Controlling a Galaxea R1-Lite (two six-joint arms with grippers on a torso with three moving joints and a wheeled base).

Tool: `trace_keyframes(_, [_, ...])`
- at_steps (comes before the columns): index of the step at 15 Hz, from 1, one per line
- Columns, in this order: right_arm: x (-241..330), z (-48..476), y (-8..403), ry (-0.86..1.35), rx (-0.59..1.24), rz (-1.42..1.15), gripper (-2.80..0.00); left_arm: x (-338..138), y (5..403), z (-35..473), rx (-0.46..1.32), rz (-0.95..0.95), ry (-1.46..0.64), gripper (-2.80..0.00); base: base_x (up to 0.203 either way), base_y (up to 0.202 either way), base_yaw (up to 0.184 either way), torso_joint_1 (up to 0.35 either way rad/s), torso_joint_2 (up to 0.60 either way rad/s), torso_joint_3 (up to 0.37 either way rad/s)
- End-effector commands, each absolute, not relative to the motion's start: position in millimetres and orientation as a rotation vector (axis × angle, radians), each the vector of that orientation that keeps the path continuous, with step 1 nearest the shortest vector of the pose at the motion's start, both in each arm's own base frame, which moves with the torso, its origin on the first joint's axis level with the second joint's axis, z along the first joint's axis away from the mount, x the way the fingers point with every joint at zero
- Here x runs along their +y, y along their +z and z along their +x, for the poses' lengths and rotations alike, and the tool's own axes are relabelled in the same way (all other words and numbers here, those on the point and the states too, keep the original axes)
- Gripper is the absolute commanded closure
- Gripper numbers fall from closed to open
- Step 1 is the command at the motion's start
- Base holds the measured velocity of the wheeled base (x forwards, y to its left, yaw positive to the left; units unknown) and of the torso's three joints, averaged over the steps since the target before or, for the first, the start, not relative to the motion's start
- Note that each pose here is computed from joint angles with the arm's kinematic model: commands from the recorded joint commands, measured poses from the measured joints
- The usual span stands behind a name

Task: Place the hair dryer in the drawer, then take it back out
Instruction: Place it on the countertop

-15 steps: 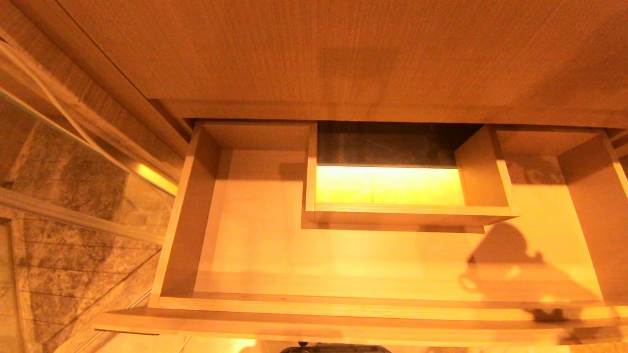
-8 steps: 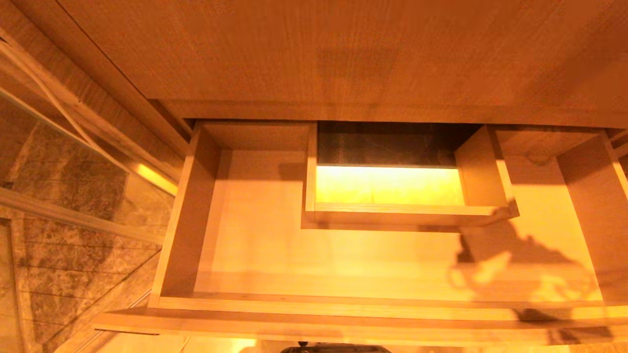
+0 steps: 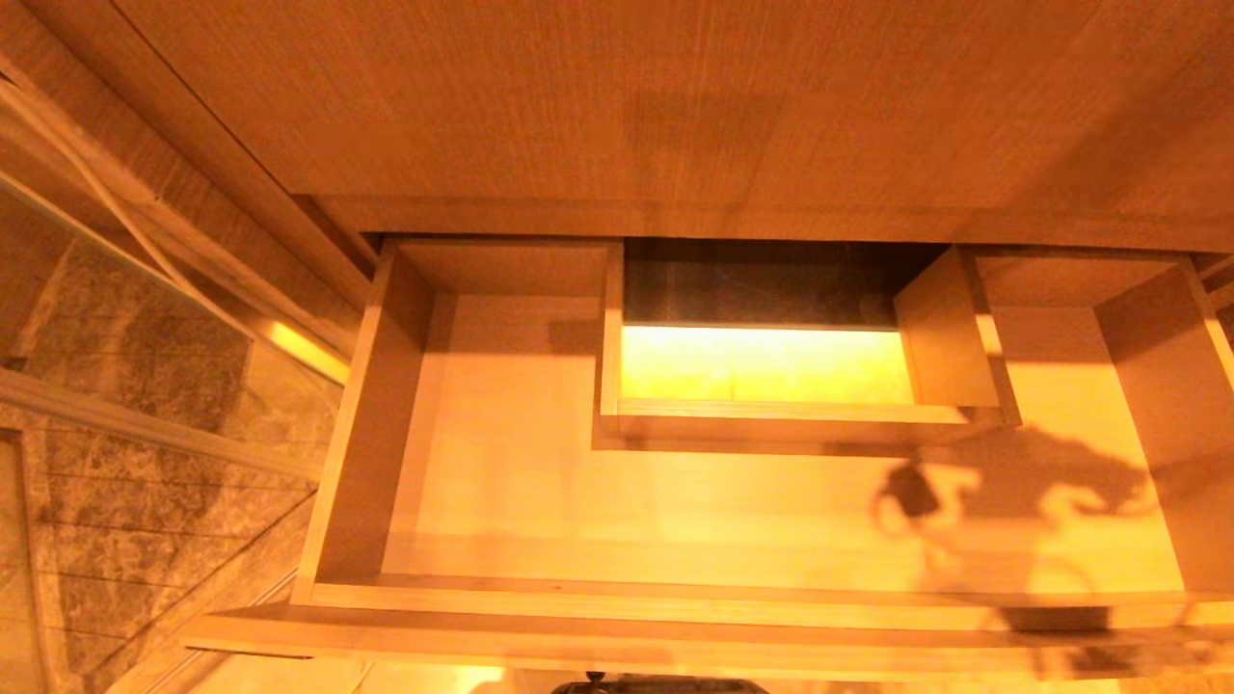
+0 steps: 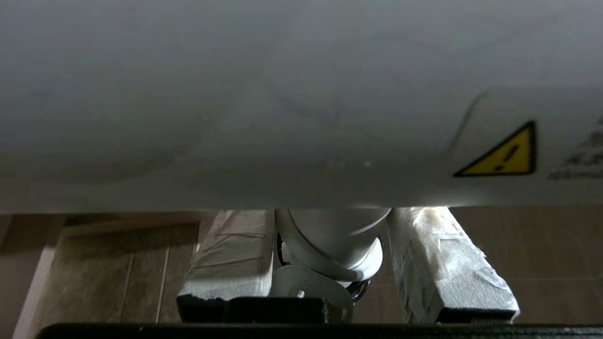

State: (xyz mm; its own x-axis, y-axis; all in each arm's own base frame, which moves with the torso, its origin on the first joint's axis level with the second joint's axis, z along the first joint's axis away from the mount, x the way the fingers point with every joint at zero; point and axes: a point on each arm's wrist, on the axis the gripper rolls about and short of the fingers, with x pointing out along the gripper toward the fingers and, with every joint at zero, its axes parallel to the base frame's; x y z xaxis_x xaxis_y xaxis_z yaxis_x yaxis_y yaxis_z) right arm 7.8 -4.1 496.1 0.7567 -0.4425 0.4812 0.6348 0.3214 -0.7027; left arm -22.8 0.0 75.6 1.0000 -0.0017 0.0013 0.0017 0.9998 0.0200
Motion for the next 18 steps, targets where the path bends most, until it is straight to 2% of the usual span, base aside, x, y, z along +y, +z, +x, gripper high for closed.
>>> trace_keyframes(1, [-3.7,7.1,496.9,-0.719,-0.225,-1.025,0.00,0.0,75.2,-22.7,0.000,0.020,-0.002,0.00,0.000,0.000,0.000,0.000,0.00,0.000])
trace_keyframes(6, [6.3,-8.3,493.3,-0.712,-0.232,-1.022,0.00,0.0,75.2,-22.7,0.000,0.020,-0.002,0.00,0.000,0.000,0.000,0.000,0.00,0.000])
trace_keyframes(10, [2.1,-1.9,478.5,-0.647,-0.090,-0.961,0.00,0.0,75.2,-22.7,0.000,0.020,-0.002,0.00,0.000,0.000,0.000,0.000,0.00,0.000])
trace_keyframes(18, [4.8,-6.0,475.9,-0.616,-0.154,-0.742,0.00,0.0,75.2,-22.7,0.000,0.020,-0.002,0.00,0.000,0.000,0.000,0.000,0.00,0.000])
